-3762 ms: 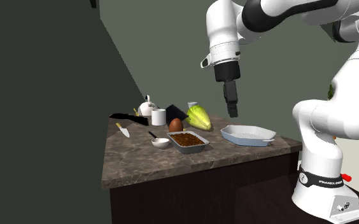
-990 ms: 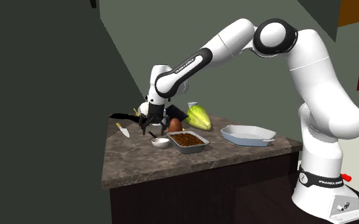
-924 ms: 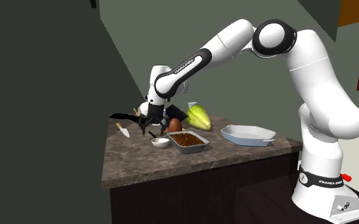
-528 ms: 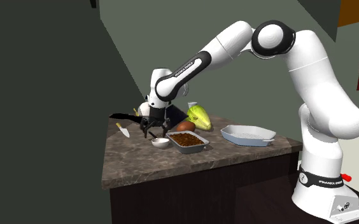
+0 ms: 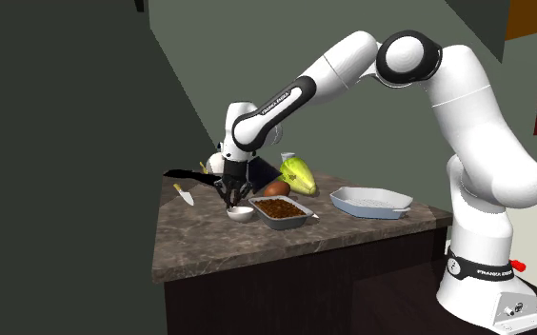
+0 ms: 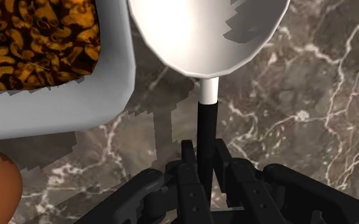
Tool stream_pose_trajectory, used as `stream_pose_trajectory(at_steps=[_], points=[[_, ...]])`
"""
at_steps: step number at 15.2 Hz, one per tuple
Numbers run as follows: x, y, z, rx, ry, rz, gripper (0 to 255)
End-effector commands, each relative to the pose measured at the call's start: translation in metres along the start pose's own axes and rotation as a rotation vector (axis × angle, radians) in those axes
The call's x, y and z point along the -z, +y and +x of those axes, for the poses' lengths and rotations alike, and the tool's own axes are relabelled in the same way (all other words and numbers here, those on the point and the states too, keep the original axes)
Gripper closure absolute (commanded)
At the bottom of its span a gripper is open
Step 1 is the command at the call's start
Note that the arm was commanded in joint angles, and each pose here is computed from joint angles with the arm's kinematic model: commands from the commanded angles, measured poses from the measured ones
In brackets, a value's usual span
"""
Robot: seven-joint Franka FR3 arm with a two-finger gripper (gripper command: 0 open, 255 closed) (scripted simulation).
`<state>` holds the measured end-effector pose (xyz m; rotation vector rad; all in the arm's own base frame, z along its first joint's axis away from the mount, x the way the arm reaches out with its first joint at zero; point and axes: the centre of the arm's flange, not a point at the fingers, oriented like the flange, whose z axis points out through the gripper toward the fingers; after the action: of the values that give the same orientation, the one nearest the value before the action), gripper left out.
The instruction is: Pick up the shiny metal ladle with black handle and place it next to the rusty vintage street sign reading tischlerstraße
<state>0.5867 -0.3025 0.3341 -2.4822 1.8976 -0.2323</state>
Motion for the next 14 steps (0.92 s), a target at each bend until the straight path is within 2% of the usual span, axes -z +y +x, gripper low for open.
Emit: stream_pose_trajectory(at_steps=[1, 14], points=[[-0.001, -0.001, -0.001, 0.001, -0.002, -0.001, 255], [0.062, -0.006, 0.006, 0.002, -0.002, -0.001, 255]])
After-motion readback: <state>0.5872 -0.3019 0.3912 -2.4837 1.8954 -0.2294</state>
